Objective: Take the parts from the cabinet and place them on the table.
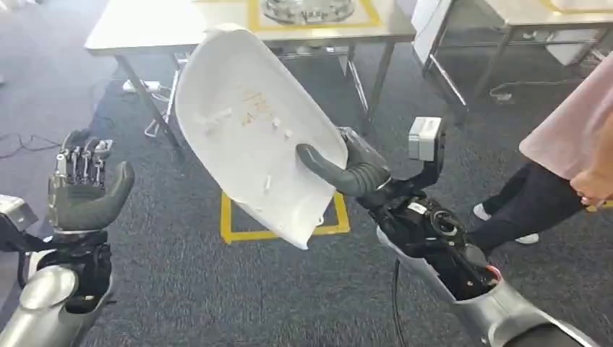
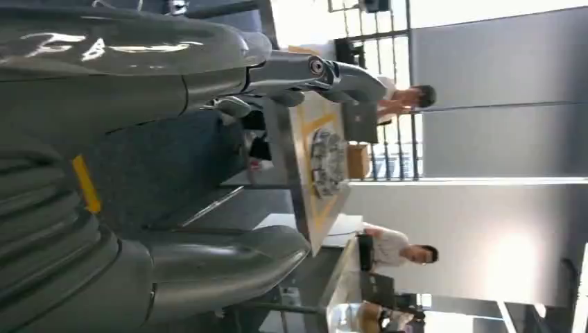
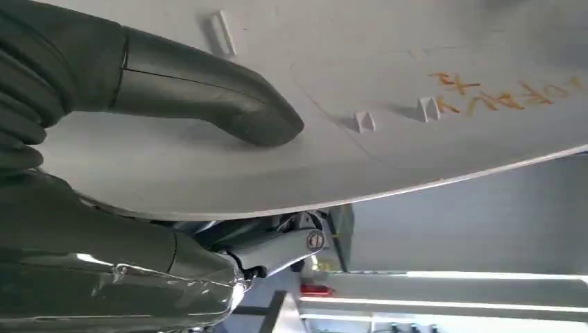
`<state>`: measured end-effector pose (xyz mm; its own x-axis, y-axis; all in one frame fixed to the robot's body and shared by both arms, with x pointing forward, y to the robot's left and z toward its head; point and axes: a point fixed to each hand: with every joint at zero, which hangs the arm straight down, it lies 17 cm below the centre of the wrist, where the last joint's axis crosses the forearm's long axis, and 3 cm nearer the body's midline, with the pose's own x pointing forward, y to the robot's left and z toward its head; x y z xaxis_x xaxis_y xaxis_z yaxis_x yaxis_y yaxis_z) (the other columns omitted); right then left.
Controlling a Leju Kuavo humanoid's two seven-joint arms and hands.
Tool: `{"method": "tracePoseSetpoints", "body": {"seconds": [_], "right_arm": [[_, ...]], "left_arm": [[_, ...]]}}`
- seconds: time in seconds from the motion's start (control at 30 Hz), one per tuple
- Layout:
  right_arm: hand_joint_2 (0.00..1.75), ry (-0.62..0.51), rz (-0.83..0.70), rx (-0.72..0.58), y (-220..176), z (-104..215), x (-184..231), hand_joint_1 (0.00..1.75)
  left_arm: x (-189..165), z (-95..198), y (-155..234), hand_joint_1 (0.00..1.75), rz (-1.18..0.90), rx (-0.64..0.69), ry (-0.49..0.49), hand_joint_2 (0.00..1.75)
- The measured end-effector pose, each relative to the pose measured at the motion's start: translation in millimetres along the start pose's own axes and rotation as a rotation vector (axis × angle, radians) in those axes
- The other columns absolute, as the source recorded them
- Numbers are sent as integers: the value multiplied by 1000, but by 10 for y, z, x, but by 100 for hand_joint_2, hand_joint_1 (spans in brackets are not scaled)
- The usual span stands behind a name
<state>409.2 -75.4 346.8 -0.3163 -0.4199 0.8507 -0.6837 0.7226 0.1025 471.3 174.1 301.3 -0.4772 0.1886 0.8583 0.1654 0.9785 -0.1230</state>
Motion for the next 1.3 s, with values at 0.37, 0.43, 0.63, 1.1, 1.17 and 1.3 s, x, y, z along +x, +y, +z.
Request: {"method": "tracePoseSetpoints", "body": {"seconds": [0.37,0.43,0.63,1.1,1.17,1.3], "right_arm": [[175,-9,3,4,10,-3,38,175],[175,-8,3,4,9,-2,35,175],[175,-20,7,14,37,-22,86,175],[175,-25,11,17,37,-18,108,175],[175,-25,12,20,40,-23,112,175],[175,-8,5,16,43,4,42,175]], "left_arm": [[-19,27,10,0,-7,-4,2,175],[-34,39,14,0,-9,-4,6,175],[8,24,10,0,-11,-8,-7,175],[0,34,-37,0,-7,-15,-4,175],[1,29,-39,0,-10,-17,-6,175],[-81,90,-21,0,-14,-16,16,175]]}}
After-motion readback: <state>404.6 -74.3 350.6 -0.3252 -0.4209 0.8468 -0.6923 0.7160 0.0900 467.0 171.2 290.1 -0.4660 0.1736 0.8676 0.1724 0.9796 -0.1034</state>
